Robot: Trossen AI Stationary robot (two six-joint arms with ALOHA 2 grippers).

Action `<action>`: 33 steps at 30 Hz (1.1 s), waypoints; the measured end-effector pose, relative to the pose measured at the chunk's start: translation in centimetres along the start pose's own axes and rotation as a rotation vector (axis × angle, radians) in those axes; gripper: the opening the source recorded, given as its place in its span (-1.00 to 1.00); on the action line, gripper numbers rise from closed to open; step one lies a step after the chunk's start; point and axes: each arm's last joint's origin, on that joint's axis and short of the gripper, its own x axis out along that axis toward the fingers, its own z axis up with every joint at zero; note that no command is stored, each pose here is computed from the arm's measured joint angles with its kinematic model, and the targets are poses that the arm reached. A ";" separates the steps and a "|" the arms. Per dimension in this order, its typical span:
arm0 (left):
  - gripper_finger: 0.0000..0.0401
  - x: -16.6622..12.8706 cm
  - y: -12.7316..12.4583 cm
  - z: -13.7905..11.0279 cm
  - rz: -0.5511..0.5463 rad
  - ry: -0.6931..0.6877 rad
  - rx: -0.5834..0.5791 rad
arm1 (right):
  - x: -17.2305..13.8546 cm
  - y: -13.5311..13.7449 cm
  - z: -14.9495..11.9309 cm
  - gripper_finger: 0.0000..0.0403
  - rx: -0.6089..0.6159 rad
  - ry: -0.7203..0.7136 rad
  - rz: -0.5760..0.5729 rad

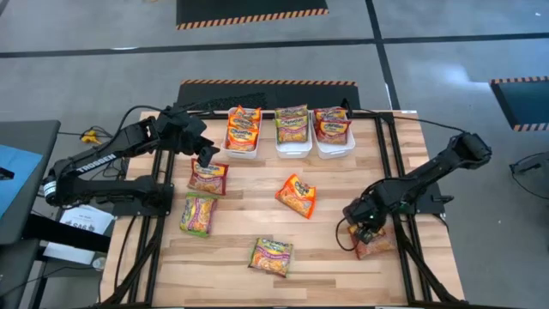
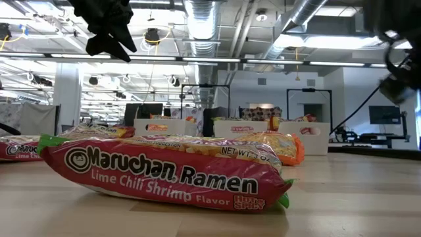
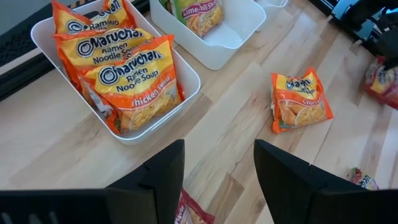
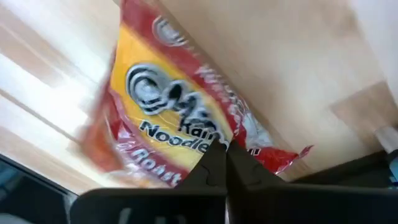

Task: Sort Maruchan noodles
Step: Put the red noodle pack into the right white bin

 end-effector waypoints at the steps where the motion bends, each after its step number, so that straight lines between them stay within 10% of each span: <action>1: -0.11 0.0 0.0 0.0 0.000 0.000 0.000 | -0.5 0.4 0.1 -0.97 0.008 -0.026 0.004; 21: -0.11 0.0 0.0 0.0 0.000 0.000 0.038 | -10.2 3.6 1.7 -0.98 0.146 -0.539 -0.009; 33: -0.11 0.0 0.1 0.0 0.023 -0.008 0.035 | -19.0 -0.8 6.8 -0.98 0.055 -0.827 -0.205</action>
